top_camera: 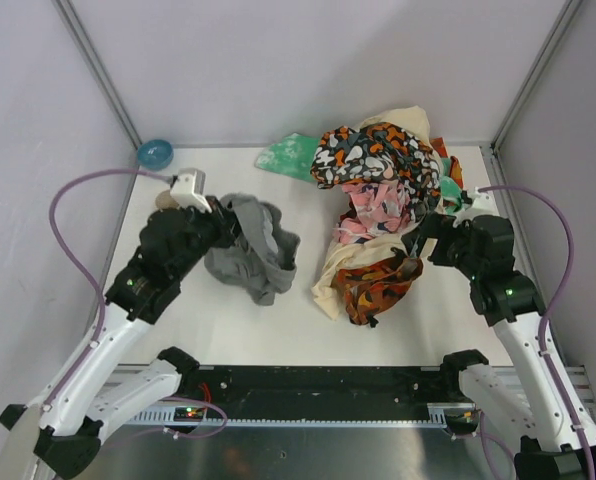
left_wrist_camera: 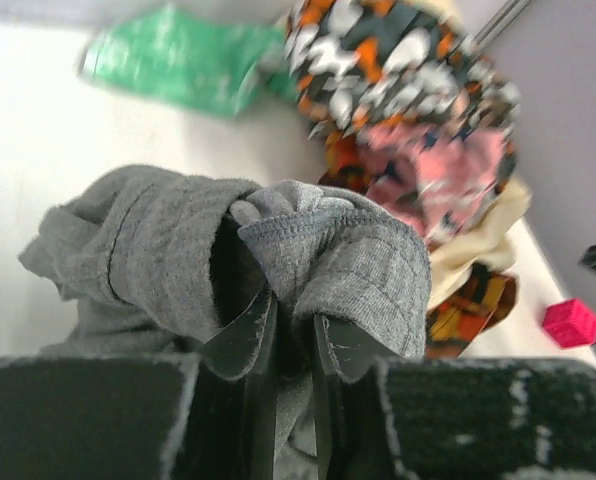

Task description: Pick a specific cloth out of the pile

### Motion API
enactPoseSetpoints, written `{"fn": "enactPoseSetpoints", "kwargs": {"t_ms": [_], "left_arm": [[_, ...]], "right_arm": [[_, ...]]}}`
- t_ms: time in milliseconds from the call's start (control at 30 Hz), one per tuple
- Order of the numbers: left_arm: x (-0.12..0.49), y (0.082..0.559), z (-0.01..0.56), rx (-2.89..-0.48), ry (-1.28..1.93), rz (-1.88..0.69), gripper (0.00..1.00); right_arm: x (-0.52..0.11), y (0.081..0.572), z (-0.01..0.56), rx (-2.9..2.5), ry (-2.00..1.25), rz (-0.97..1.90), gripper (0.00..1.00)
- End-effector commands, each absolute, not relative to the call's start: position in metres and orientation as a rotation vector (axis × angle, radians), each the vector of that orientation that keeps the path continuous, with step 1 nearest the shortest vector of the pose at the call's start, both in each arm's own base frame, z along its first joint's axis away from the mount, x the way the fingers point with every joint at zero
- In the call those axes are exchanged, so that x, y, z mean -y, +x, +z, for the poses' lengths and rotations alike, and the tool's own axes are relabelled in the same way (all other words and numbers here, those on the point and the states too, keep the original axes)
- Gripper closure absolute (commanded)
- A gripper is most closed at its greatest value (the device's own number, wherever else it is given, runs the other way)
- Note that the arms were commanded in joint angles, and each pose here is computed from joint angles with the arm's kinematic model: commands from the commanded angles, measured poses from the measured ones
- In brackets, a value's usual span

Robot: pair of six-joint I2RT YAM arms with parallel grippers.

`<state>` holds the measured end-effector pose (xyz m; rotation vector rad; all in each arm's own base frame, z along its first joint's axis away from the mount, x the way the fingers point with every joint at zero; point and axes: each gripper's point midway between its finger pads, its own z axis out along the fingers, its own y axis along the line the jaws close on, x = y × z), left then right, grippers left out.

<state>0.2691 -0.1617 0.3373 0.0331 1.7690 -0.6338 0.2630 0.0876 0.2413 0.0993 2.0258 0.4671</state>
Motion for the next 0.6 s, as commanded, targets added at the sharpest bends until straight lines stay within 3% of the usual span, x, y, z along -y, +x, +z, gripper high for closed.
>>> {"fn": "enactPoseSetpoints", "kwargs": {"t_ms": [0,133,200,233,300,333,367,567], "left_arm": [[0.151,0.263,0.289,-1.841,-0.108,-0.627,0.99],[0.139,0.258,0.203,-2.041,-0.239,-0.527,0.97],[0.135,0.253,0.164,-2.135,-0.314,-0.488,0.87],[0.135,0.25,0.149,-2.178,-0.328,-0.478,0.75],[0.134,0.243,0.128,-2.251,-0.342,-0.452,0.27],[0.132,0.24,0.123,-2.275,-0.348,-0.43,0.14],[0.129,0.239,0.122,-2.288,-0.353,-0.407,0.07],[0.115,0.236,0.186,-2.183,-0.387,-0.407,0.01]], "right_arm": [[-0.081,0.251,0.224,-2.078,0.159,0.446,0.01],[-0.077,0.246,0.213,-2.105,0.181,0.428,0.01],[-0.077,0.244,0.209,-2.115,0.194,0.425,0.01],[-0.075,0.243,0.207,-2.118,0.202,0.419,0.01],[-0.073,0.242,0.204,-2.128,0.213,0.406,0.01],[-0.072,0.242,0.203,-2.13,0.211,0.4,0.01],[-0.072,0.241,0.203,-2.132,0.206,0.398,0.01],[-0.072,0.239,0.207,-2.116,0.208,0.409,0.01]]}}
